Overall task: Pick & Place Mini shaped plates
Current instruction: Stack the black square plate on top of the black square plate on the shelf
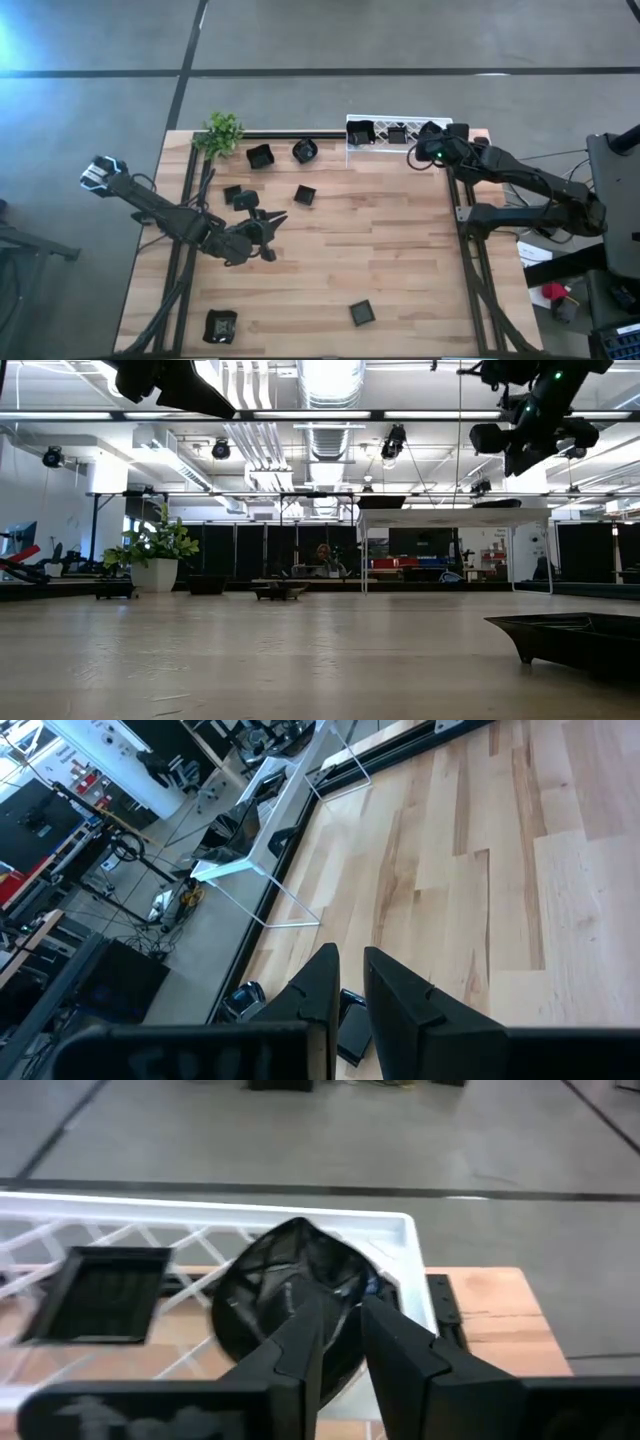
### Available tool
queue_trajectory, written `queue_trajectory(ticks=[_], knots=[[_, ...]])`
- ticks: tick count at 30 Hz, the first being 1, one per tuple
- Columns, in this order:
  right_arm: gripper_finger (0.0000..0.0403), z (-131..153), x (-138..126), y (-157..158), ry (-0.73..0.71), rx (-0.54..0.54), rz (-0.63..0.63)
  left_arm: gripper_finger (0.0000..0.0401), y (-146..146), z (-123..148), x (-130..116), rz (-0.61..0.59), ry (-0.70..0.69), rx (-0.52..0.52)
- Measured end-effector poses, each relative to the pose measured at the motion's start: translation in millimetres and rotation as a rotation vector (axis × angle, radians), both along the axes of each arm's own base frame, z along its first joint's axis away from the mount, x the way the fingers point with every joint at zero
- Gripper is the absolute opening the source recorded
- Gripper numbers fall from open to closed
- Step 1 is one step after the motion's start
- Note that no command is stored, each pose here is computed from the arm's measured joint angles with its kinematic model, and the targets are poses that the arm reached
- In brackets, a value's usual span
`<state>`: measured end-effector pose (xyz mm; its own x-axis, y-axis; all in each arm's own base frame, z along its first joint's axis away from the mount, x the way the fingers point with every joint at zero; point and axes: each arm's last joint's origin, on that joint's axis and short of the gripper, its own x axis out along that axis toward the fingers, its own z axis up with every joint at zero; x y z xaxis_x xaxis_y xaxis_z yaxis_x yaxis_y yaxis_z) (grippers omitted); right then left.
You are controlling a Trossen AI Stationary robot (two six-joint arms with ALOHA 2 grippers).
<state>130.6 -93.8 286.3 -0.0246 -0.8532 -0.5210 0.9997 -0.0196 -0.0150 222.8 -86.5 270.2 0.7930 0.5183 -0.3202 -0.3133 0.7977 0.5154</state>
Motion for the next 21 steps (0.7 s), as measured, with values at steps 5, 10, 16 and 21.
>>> queue_trajectory(ticks=[5,10,16,21], knots=[[0.0048,3.5,4.7,16.2,0.014,-0.012,0.129,0.0048,0.3,0.0,0.1,0.001,0.000,0.000],[0.0038,2.3,15.2,37.3,0.022,-0.011,0.282,0.0048,1.1,-0.1,0.4,0.005,0.000,0.000],[0.0038,-11.4,30.6,73.7,0.050,0.011,0.503,0.0048,1.4,-0.1,0.5,0.006,0.000,0.000],[0.0038,-31.4,43.0,113.1,0.032,0.036,0.692,0.0048,1.9,-0.2,0.7,0.009,0.001,0.000]])
